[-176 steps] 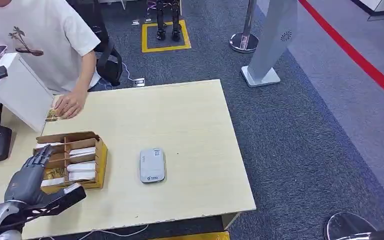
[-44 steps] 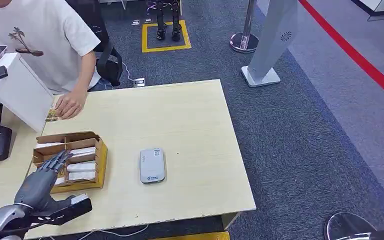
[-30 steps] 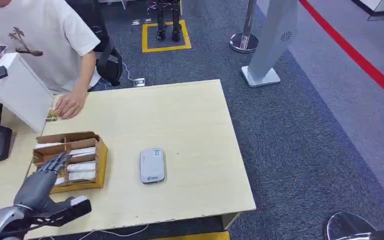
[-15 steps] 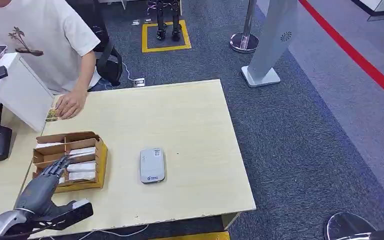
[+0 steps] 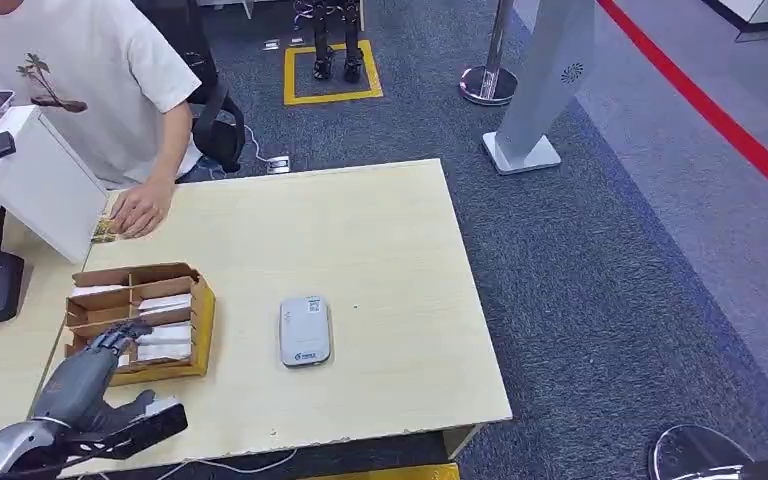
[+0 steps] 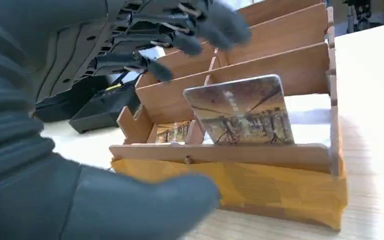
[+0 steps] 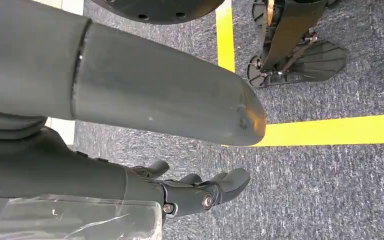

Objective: Pass the card to the sensor for recognition and then transmit it.

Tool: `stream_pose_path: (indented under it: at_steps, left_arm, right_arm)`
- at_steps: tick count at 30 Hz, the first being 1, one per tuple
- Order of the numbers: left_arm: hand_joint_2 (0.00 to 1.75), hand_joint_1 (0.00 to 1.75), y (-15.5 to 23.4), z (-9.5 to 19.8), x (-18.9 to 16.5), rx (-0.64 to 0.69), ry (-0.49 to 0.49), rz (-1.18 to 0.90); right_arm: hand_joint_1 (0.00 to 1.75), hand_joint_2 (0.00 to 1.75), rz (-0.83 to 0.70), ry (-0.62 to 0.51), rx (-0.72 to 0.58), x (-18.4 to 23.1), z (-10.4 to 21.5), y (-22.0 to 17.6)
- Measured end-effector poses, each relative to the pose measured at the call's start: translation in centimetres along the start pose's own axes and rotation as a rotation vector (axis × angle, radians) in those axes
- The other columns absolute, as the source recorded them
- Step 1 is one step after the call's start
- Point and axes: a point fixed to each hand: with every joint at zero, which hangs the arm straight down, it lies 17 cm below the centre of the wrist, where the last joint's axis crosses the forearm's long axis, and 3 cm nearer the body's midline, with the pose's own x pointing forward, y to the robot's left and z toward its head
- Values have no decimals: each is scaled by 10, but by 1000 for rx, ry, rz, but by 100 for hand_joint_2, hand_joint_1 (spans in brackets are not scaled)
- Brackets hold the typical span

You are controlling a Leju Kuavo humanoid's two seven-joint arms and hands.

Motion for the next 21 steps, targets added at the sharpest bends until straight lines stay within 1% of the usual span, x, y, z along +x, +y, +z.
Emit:
stream_pose_path:
  at_steps: [21]
  left_arm:
    - [175, 175, 11, 3, 3, 39, -9, 15]
  right_arm:
    - [0, 0, -1, 2, -4, -4, 0, -1]
